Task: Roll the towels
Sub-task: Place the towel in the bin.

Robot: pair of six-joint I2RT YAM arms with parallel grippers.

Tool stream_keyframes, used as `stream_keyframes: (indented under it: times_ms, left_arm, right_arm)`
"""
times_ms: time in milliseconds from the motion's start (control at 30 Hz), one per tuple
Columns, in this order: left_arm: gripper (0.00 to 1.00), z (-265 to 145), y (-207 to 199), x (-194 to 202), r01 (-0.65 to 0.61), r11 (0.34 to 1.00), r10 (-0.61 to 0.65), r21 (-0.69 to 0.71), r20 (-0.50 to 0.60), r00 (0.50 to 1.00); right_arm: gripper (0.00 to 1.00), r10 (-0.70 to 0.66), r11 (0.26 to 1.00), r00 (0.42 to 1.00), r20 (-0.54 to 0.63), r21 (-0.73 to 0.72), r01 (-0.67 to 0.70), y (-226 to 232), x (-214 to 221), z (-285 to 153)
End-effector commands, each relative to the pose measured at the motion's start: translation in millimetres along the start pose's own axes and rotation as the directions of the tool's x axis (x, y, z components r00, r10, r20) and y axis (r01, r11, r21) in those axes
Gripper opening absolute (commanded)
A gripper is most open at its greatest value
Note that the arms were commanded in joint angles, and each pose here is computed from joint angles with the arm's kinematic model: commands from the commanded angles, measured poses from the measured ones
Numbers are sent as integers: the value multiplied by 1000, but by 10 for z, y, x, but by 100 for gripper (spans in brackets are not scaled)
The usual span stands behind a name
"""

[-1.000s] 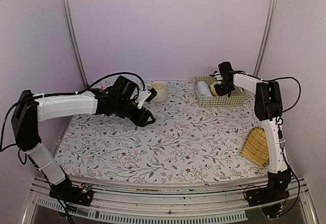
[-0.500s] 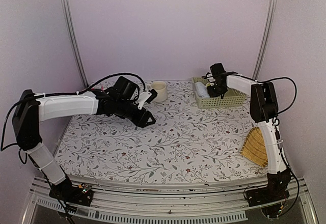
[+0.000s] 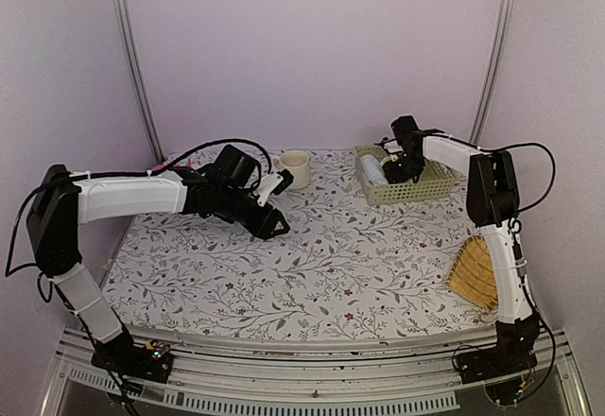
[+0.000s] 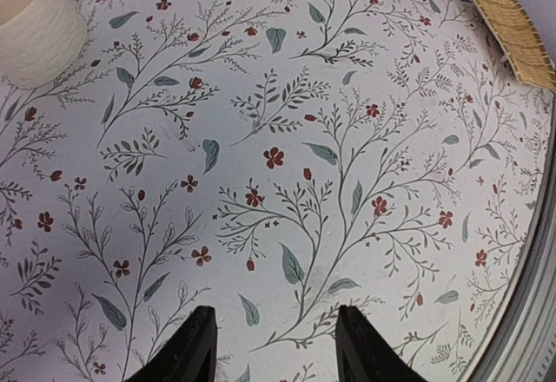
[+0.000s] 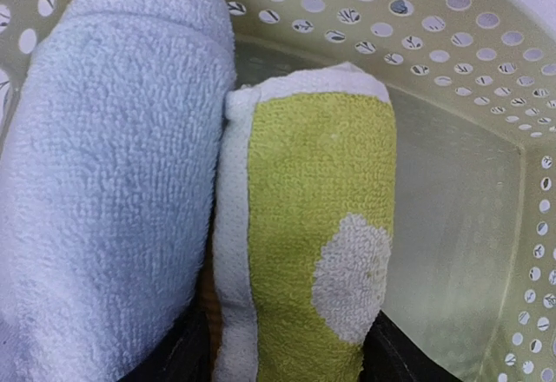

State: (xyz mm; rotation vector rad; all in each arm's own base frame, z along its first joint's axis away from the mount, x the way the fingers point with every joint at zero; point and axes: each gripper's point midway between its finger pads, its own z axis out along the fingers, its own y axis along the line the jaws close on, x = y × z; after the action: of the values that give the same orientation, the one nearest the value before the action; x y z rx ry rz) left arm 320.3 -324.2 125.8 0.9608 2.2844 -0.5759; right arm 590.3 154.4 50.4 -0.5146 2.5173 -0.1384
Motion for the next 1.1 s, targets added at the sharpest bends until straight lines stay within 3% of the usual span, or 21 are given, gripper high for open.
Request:
stream_keyframes:
  times_ms: [0, 367, 533, 633, 867, 1067]
  left_arm:
    - [49, -13, 15, -67, 10, 1000, -10, 9, 5, 1000]
    - [49, -54, -15, -92, 6, 1000, -6, 22, 13, 1000]
    - [49, -45, -16, -89, 5, 1000, -5, 23, 11, 1000]
    - [49, -38, -9, -89, 4, 1000, -5, 21, 10, 1000]
    - [48, -23, 0, -69, 8, 1000, -8, 21, 3, 1000]
    - [48, -14, -11, -72, 7, 1000, -7, 27, 2, 1000]
  right_arm:
    - [63, -36, 998, 999, 17, -51, 37, -12, -109, -485]
    - [73, -62, 997, 995, 78, -45, 66, -290, -266, -854]
    - [56, -10, 999, 992, 129, 39, 5, -688, -351, -702]
    - [45, -47, 995, 996, 77, 89, 40, -725, -205, -327]
    - [41, -66, 995, 998, -15, 71, 67, -617, 78, 89]
    - [40, -75, 997, 996, -54, 4, 75, -392, 184, 116]
